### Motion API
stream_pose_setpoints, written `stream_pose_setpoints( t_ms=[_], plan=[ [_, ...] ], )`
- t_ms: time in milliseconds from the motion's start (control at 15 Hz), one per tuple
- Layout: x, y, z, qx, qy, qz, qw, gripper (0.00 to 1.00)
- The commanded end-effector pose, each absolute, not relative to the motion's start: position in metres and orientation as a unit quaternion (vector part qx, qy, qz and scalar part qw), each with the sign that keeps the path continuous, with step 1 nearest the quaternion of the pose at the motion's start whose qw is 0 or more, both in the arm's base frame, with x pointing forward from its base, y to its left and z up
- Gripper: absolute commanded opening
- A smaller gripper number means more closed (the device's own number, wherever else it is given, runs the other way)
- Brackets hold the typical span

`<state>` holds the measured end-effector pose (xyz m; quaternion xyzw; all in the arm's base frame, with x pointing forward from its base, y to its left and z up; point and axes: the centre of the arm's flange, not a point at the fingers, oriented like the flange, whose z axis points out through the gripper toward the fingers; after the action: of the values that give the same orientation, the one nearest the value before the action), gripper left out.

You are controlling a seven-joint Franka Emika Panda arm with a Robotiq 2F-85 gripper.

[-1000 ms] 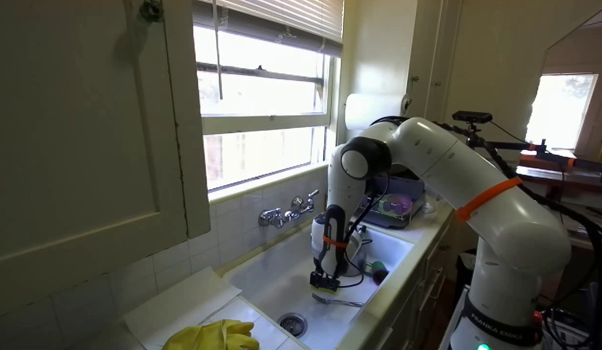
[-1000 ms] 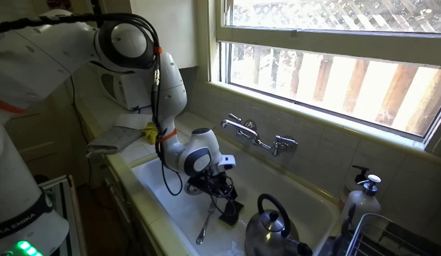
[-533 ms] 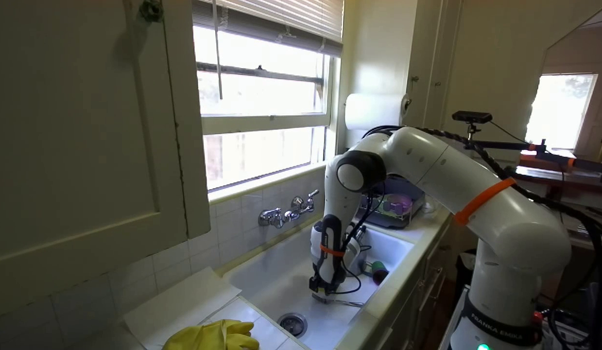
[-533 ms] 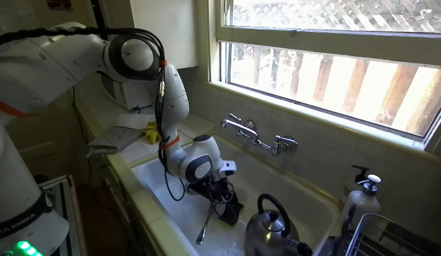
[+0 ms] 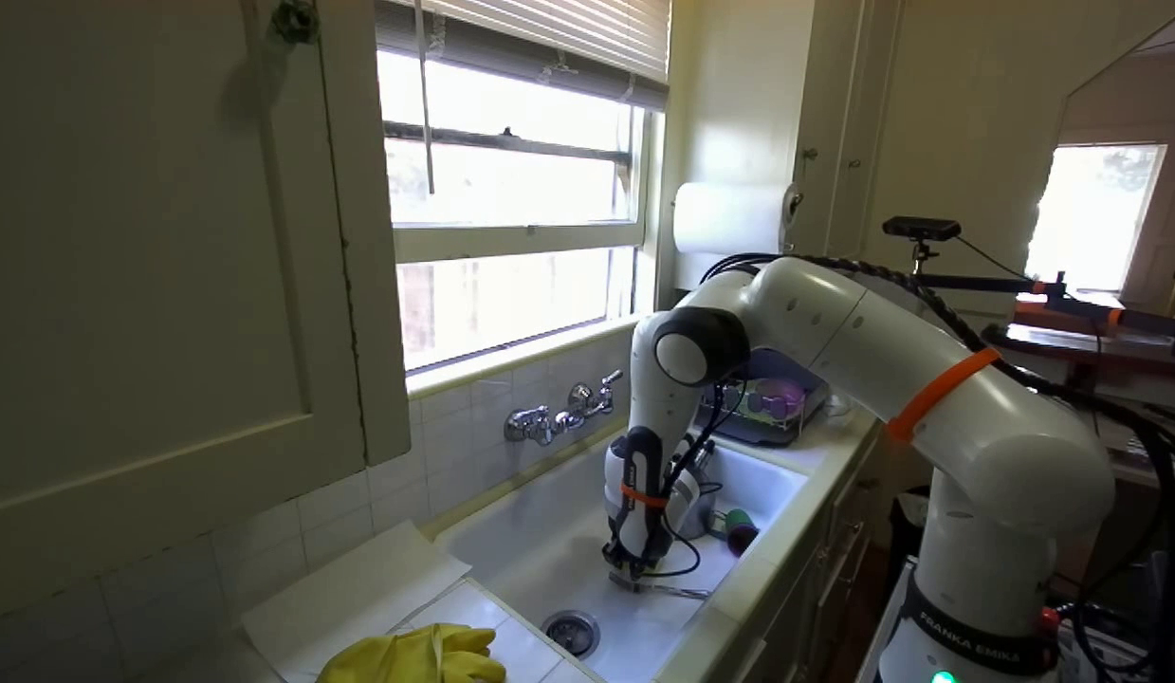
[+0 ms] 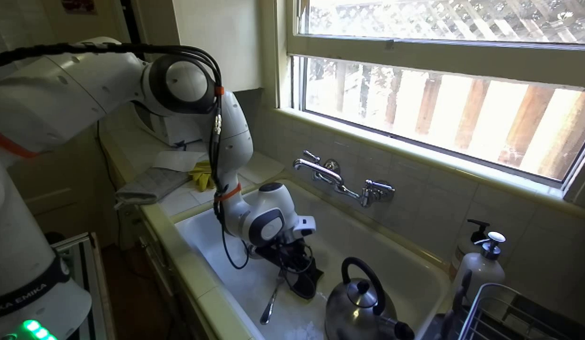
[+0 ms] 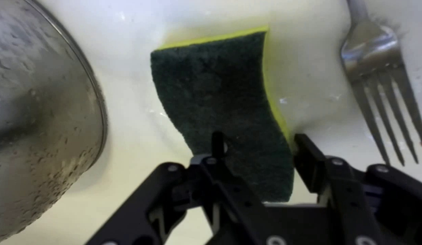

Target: Put the sponge on the dishrack.

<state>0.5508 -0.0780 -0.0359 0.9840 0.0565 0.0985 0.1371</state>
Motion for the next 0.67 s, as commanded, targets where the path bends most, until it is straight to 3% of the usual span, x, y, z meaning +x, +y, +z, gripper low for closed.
stream_pose_setpoints(
  t_ms=[0,200,600],
  plan=[
    [0.553,-0.078,-0.035,0.982,0.056,0.117,0.140,0.25],
    [0.556,-0.077,-0.024,0.981,0.053,0.130,0.133,0.03],
    [0.559,-0.080,-0.008,0.981,0.040,0.140,0.126,0.02]
  ],
)
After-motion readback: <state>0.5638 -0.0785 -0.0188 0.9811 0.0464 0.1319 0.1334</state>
